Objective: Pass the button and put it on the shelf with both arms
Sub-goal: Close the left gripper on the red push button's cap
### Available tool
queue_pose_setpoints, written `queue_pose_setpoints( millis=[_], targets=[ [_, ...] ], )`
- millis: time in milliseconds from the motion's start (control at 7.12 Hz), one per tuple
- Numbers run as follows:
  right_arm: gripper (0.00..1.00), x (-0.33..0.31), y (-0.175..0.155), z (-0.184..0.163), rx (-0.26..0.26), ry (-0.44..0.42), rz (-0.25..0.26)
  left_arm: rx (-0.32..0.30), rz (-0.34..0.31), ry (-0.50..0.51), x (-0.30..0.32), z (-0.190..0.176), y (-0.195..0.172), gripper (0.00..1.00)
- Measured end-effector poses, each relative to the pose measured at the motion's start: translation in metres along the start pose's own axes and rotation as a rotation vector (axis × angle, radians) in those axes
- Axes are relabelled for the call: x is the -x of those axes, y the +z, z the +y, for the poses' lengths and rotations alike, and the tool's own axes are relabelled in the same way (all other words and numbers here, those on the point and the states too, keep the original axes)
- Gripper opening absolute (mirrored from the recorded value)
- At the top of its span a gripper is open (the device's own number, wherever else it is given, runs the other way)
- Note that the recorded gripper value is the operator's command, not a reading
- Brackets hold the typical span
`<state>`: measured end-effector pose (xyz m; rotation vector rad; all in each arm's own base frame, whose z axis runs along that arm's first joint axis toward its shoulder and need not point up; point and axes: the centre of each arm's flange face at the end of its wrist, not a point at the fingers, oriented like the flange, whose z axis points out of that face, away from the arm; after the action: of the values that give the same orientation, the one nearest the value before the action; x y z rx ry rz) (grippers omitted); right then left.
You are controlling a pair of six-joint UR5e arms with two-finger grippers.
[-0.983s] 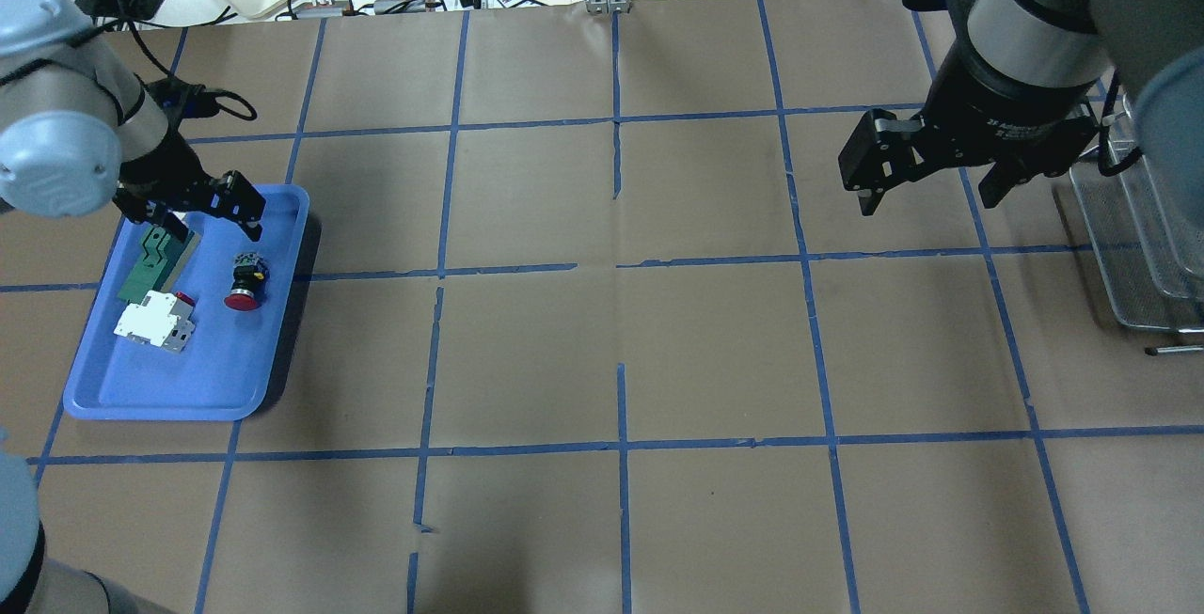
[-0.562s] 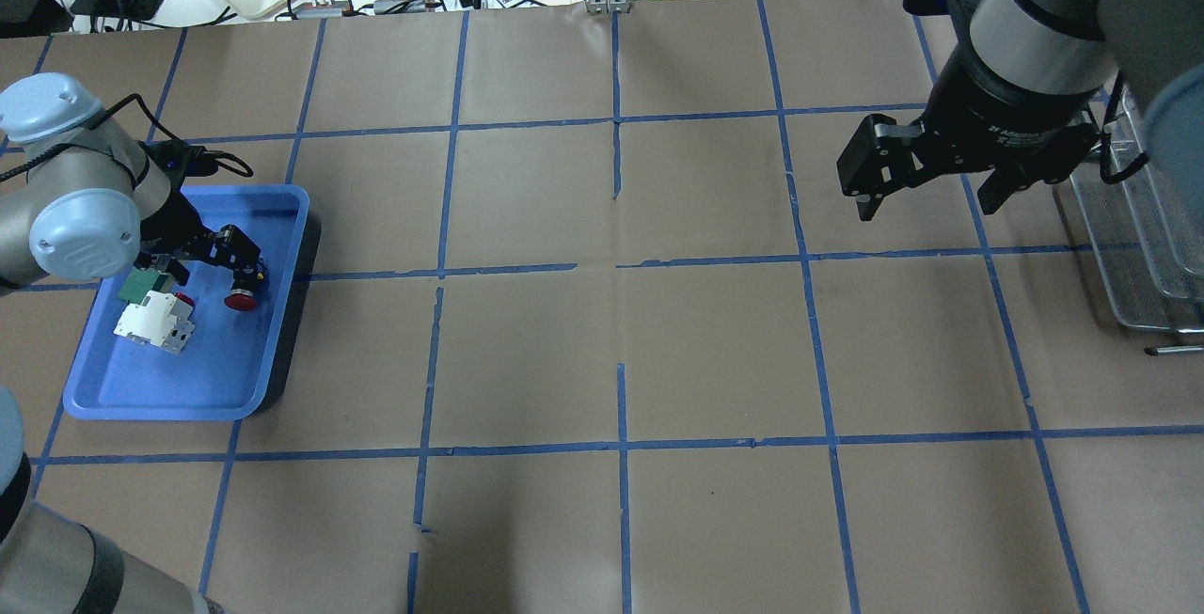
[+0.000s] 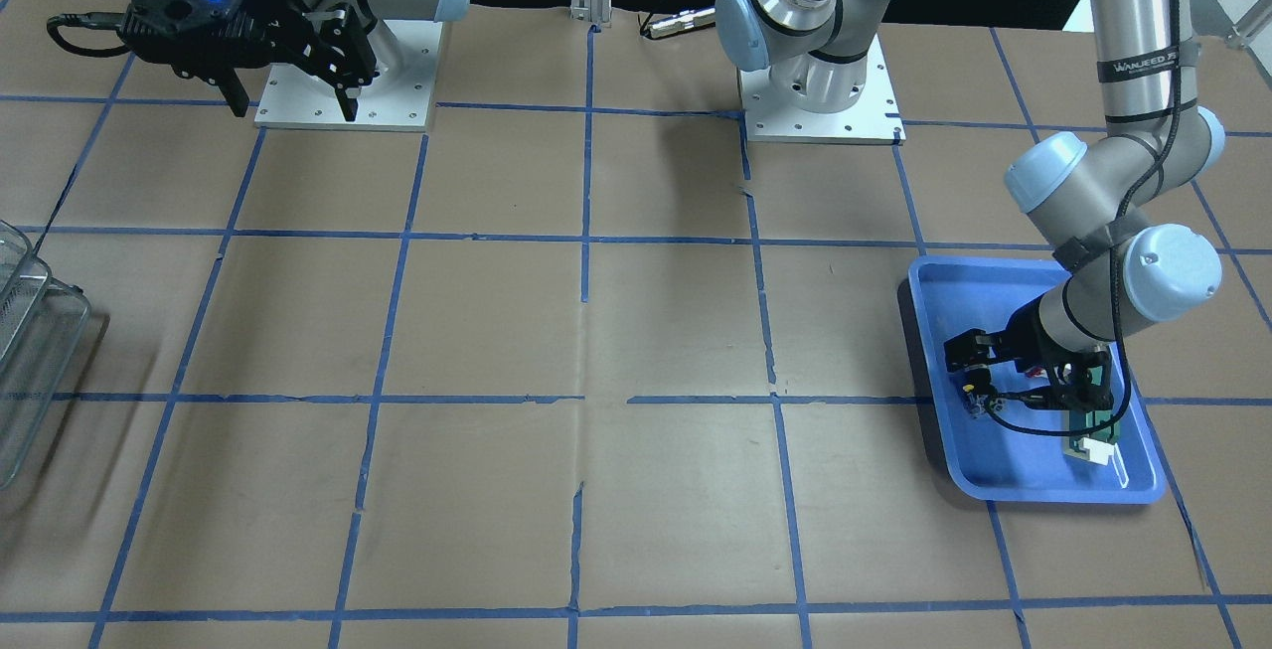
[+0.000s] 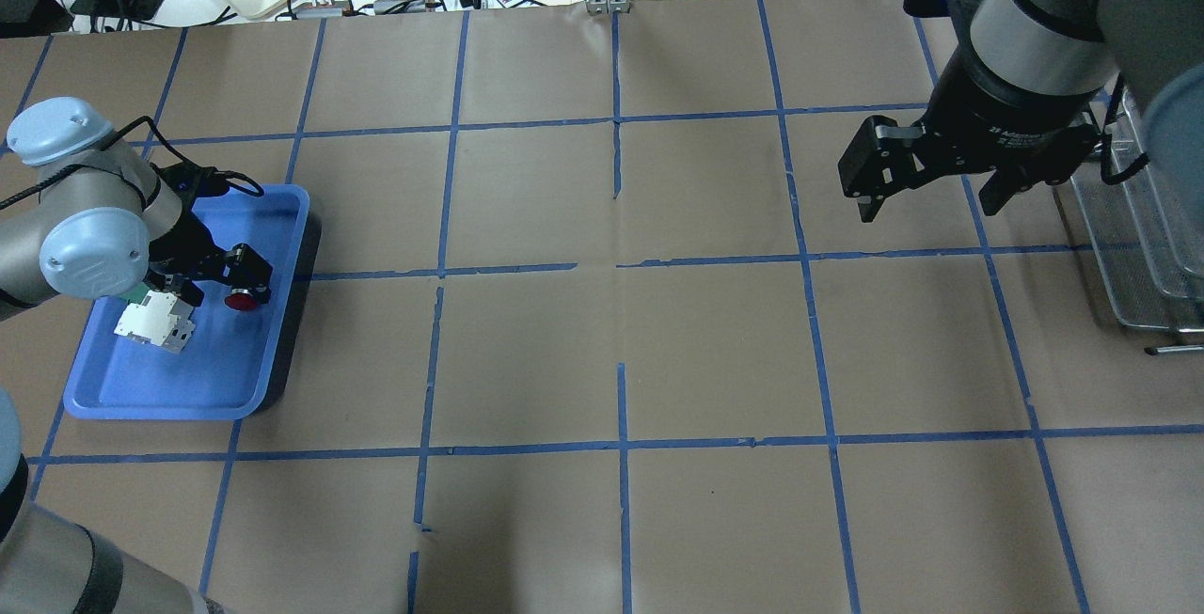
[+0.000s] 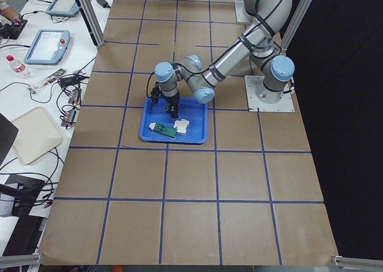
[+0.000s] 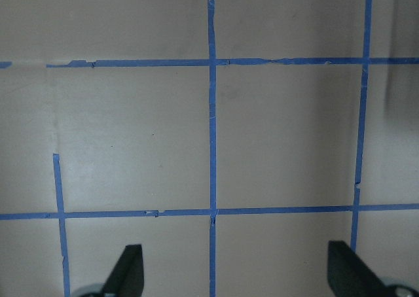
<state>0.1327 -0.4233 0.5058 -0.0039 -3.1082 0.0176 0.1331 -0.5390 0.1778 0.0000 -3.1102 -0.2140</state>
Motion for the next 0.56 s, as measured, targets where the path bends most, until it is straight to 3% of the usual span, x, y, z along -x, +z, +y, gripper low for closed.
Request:
queue_pose_setpoints(
  millis=[140, 562],
  targets=[
    [1.0, -0.0001, 0.0008, -0.0005, 0.002, 0.003, 0.002, -0.003, 0.011, 0.002, -0.0019, 0.0001, 0.0012, 0.95],
    [1.0, -0.0008, 0.0024, -0.0011, 0.007, 0.003, 0.006, -0.01, 0.01, 0.005, -0.0019, 0.0004, 0.0004, 0.16]
  ],
)
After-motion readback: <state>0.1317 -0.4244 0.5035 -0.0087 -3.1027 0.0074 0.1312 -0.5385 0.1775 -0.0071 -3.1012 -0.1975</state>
